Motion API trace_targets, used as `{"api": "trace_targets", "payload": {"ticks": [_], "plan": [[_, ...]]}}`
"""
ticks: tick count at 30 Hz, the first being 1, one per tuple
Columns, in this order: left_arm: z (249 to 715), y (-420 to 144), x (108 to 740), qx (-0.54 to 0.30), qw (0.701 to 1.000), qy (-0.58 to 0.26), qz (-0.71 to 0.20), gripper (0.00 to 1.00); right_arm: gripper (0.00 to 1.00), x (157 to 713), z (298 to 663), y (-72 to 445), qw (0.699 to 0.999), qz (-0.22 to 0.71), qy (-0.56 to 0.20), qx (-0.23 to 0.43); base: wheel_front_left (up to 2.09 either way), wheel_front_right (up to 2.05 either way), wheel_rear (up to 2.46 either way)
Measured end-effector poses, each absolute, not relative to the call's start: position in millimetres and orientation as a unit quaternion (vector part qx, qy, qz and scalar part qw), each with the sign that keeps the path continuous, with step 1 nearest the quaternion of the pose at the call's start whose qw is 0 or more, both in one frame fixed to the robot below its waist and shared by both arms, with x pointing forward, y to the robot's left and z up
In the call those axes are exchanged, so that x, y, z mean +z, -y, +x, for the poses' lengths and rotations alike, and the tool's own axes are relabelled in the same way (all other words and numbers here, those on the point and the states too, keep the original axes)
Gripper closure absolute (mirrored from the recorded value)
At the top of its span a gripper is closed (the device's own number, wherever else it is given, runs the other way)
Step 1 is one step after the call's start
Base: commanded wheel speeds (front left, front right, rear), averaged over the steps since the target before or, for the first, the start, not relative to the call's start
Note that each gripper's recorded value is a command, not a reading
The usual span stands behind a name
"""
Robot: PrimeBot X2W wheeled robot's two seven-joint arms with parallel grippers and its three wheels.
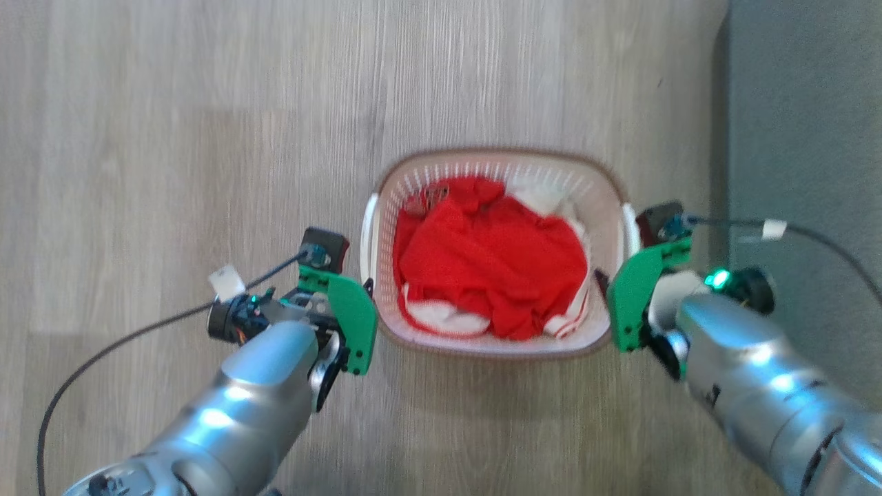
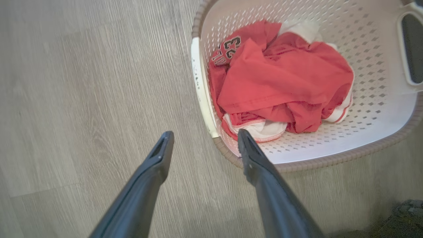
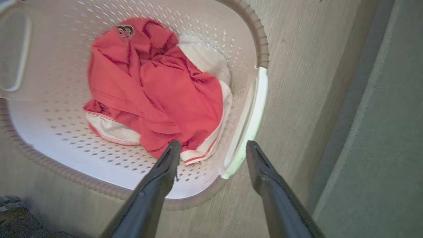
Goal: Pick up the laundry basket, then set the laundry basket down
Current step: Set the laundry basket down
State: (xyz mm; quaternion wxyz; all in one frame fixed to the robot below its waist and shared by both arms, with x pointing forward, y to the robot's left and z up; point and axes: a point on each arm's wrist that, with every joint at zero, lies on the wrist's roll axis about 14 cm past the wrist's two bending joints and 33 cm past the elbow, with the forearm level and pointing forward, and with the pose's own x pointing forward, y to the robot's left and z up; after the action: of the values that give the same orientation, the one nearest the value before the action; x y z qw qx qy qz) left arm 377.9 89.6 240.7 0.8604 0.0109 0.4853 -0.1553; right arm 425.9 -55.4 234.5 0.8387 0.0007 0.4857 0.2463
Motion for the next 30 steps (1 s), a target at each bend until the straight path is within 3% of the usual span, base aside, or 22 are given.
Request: {"api": "trace_targets", "payload": {"ticks": [7,14,21,30], "plan": [[403.3,-92.5,312.9,-0.148,0.926,-0.347,0.034,0.0,0.0,314.8,436.8,53.8,0.905,0.081,-0.365,0.204,0.0,0.0,0.0],[433.8,-84.3,399.0,-0.127,0.97,-0.209,0.02,0.0,0.0,387.4,447.0,45.5,0.935,0.121,-0.263,0.206,0.0,0.0,0.0],[411.2,-88.0,448.8,-0.11,0.988,-0.111,-0.014,0.0,0.0,473.7,469.0,66.7,0.96,0.151,-0.128,0.2,0.0,0.0,0.0],[375.6,-118.8,538.4,-0.048,0.996,0.064,-0.028,0.0,0.0,512.1,421.3,92.7,0.974,0.15,-0.003,0.173,0.0,0.0,0.0]]}}
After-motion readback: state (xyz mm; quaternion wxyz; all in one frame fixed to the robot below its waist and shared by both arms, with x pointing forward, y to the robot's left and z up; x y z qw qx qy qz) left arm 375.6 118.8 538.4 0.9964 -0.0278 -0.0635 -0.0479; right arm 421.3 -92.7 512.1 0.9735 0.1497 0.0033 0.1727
